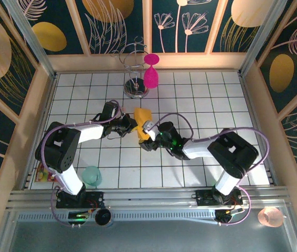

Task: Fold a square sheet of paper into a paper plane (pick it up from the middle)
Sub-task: Third fold the triangle at the center of the table.

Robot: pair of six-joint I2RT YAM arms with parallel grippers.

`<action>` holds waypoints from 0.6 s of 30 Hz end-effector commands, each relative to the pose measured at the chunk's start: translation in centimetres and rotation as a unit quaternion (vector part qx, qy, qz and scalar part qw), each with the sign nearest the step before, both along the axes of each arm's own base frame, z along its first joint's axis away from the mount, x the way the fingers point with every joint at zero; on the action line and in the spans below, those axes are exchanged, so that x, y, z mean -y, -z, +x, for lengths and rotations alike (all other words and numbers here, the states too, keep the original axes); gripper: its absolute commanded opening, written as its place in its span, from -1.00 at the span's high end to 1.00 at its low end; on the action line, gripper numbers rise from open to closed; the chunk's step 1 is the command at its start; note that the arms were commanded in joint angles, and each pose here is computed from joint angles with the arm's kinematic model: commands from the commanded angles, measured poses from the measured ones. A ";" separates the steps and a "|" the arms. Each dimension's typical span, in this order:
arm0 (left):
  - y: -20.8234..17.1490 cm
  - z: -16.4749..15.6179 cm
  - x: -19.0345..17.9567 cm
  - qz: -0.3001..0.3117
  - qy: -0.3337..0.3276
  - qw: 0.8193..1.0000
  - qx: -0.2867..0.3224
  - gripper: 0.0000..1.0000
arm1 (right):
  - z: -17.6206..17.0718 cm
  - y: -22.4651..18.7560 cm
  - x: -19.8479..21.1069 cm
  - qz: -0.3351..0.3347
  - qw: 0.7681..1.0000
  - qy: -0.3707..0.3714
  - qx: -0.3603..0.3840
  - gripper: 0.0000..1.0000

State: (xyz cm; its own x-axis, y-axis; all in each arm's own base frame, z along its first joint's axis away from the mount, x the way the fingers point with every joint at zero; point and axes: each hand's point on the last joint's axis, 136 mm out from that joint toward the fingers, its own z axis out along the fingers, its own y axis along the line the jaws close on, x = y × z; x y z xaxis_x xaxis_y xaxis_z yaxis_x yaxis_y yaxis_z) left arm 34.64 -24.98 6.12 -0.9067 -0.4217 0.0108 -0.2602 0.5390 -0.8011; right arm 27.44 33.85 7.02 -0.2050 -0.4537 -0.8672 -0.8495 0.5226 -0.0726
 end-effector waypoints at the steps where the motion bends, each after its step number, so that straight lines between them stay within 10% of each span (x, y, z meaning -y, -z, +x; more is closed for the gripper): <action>1: -0.5 0.1 0.1 -0.011 0.002 1.000 0.001 0.93 | 1.3 0.3 0.0 -0.034 0.998 0.013 0.043 -0.42; 18: 0.1 0.2 0.1 -0.001 0.005 1.000 -0.002 0.92 | 1.8 -2.6 -0.5 -0.009 0.996 0.033 0.088 -0.23</action>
State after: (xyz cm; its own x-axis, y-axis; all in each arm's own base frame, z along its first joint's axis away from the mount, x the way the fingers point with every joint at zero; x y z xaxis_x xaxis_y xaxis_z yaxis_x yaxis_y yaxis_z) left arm 34.63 -24.97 6.09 -0.9067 -0.4215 0.0107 -0.2604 0.5398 -0.8005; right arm 29.37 33.52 6.85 -0.1490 -0.5054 -0.8499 -0.7888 0.5791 -0.2061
